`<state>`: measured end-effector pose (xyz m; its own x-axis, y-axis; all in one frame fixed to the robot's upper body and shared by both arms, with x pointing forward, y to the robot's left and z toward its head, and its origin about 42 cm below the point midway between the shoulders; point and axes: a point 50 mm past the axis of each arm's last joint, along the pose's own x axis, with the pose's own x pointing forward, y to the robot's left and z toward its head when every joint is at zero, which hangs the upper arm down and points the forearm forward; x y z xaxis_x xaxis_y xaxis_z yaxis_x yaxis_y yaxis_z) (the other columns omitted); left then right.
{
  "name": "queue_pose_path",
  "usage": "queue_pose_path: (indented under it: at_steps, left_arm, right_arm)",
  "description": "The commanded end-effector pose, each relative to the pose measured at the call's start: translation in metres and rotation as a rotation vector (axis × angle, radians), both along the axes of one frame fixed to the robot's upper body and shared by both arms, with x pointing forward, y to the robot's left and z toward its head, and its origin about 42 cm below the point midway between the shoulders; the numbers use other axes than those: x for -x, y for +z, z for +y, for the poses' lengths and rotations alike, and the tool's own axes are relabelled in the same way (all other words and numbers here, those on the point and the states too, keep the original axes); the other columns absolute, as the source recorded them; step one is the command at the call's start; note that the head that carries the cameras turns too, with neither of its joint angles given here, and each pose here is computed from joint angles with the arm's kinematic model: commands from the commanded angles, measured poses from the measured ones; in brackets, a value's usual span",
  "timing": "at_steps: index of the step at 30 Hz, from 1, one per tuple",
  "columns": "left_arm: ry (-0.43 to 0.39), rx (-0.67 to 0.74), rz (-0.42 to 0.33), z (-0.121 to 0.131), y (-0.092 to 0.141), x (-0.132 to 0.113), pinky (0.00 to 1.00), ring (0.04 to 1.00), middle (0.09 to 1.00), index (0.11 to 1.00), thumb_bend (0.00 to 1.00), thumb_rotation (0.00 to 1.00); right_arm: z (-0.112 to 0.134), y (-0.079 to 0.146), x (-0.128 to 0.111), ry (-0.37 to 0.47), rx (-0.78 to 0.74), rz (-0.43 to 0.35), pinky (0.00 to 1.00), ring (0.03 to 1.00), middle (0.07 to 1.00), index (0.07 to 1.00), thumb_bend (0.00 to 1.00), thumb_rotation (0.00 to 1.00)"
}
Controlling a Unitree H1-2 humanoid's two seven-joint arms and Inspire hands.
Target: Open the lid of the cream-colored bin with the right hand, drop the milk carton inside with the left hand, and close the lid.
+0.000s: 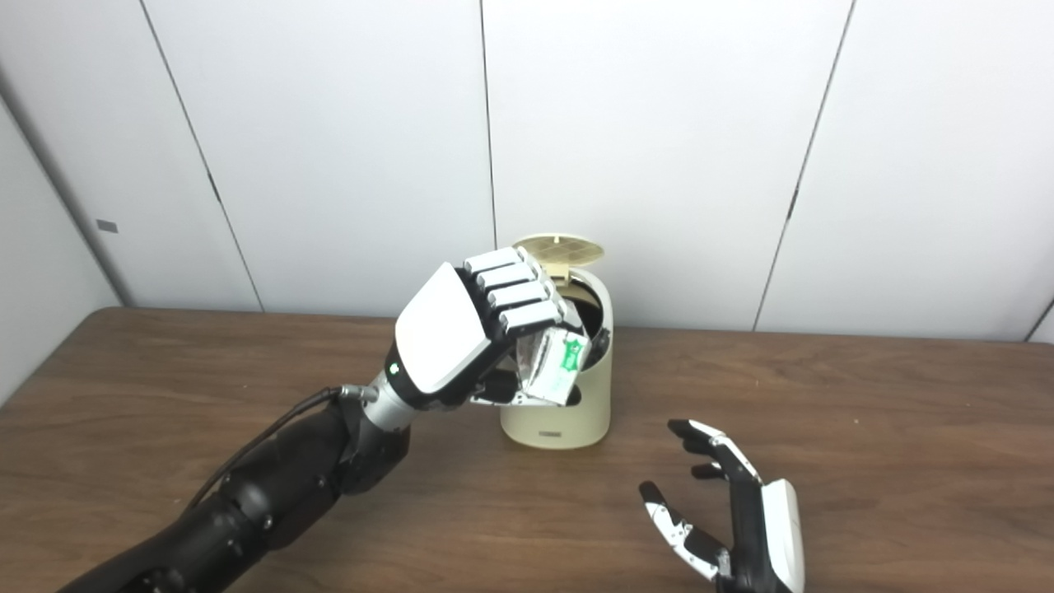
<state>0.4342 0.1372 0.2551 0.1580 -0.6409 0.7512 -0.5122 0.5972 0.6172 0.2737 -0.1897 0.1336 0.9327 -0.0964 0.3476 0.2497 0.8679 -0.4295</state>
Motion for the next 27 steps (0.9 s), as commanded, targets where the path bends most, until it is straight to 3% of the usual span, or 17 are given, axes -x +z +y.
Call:
queue_pose_path:
  at_steps: [1,6,13,27]
  left_arm:
    - [-0.013,0.039,-0.095,-0.001,0.034,-0.012,0.51,0.492,0.453,0.492,0.5,0.0]
    - [-0.006,0.047,-0.098,0.0,0.036,-0.021,0.51,0.49,0.455,0.489,0.5,0.0]
    - [0.024,0.095,-0.047,0.0,0.03,-0.03,0.51,0.496,0.451,0.484,0.5,0.0]
    - [0.05,0.245,0.14,-0.015,0.006,-0.034,0.47,0.484,0.467,0.472,0.51,0.0]
  right_arm:
    - [0.01,-0.011,0.003,0.009,-0.012,0.019,0.6,0.721,0.738,0.719,0.26,0.05]
    - [0.012,-0.011,0.003,0.012,-0.013,0.022,0.6,0.722,0.739,0.718,0.26,0.05]
    - [0.016,-0.012,0.005,0.01,-0.018,0.023,0.59,0.713,0.739,0.72,0.27,0.11]
    - [0.023,-0.01,0.007,0.012,-0.015,0.024,0.58,0.704,0.737,0.717,0.26,0.15]
